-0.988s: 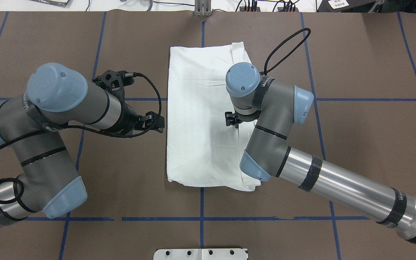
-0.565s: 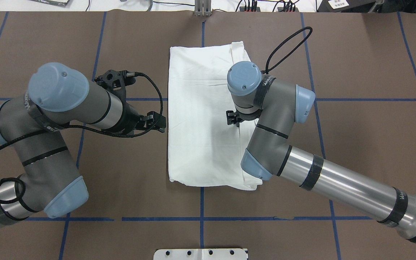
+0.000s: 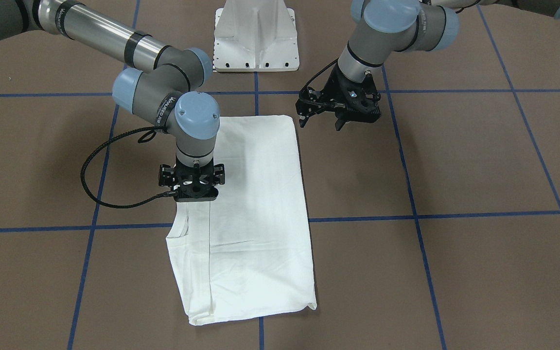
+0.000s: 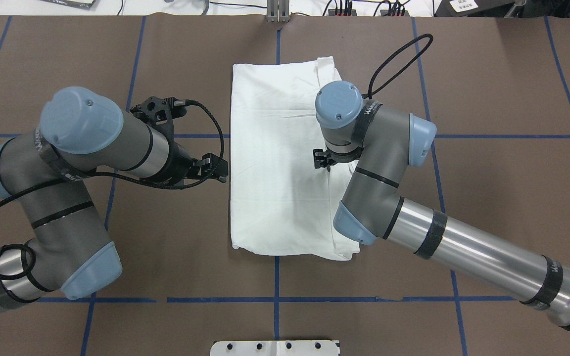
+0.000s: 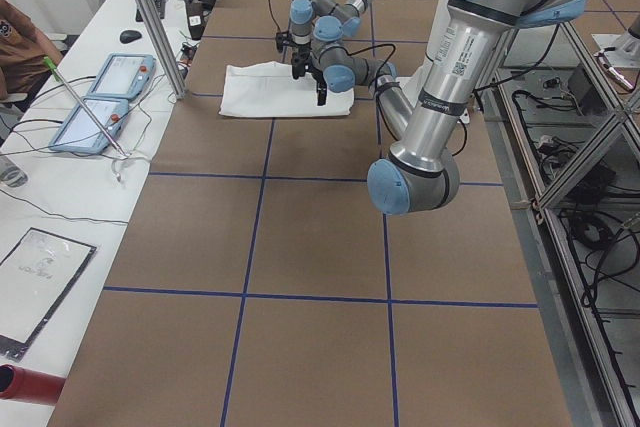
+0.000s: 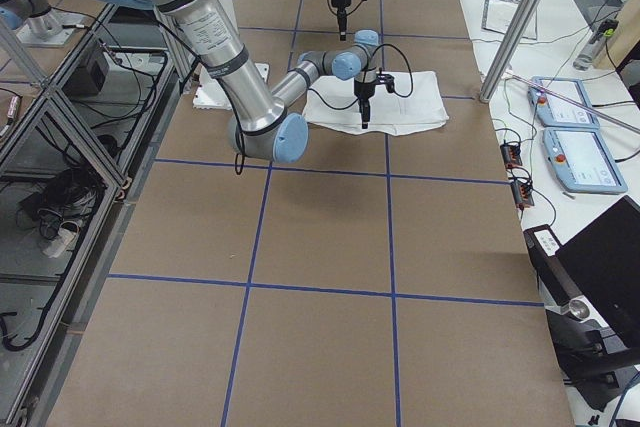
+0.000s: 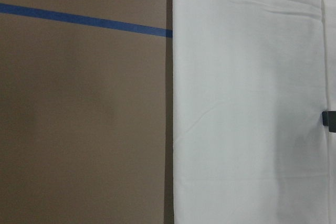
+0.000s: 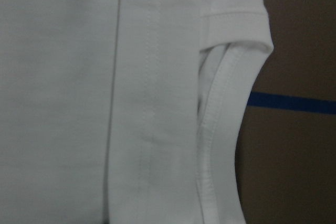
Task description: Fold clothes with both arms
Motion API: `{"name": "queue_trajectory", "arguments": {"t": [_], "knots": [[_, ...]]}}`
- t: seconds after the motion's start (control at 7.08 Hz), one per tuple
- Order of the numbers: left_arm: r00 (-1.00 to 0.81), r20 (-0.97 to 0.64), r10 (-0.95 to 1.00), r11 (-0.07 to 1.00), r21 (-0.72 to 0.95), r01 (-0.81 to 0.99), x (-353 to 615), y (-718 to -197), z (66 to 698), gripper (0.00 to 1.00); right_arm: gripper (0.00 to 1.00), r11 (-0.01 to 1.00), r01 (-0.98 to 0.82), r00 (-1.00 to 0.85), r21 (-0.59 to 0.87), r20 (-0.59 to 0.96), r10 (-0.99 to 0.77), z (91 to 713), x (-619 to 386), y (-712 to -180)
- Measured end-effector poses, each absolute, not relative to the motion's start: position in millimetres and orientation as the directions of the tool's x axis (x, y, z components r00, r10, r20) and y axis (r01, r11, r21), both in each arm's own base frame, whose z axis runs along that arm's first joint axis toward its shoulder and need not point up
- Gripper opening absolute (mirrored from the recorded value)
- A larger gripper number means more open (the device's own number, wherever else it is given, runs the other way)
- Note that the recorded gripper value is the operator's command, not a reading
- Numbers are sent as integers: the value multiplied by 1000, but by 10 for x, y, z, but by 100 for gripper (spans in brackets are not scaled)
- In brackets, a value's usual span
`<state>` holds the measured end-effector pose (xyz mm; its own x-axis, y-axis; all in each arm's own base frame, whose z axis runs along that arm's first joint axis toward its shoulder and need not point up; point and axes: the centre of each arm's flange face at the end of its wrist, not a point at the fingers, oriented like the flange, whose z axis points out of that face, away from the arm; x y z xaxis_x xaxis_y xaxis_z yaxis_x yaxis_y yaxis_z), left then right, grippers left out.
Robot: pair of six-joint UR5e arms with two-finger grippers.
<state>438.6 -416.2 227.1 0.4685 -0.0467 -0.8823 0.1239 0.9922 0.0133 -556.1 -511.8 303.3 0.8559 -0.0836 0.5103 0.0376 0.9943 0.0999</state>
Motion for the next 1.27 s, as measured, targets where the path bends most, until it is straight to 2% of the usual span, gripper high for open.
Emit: {"name": "queue_trajectory", "arguments": {"t": [0.71, 1.27], "knots": [[472, -881, -46, 993, 10, 116, 4431, -4133, 2288, 100, 100, 994, 27, 864, 102, 497, -75, 3194, -5372, -5171], [464, -884, -54, 994, -1, 113, 4482, -4087, 2236, 100, 100, 990, 54, 873, 133, 475, -112, 3594, -4809, -5093]]}}
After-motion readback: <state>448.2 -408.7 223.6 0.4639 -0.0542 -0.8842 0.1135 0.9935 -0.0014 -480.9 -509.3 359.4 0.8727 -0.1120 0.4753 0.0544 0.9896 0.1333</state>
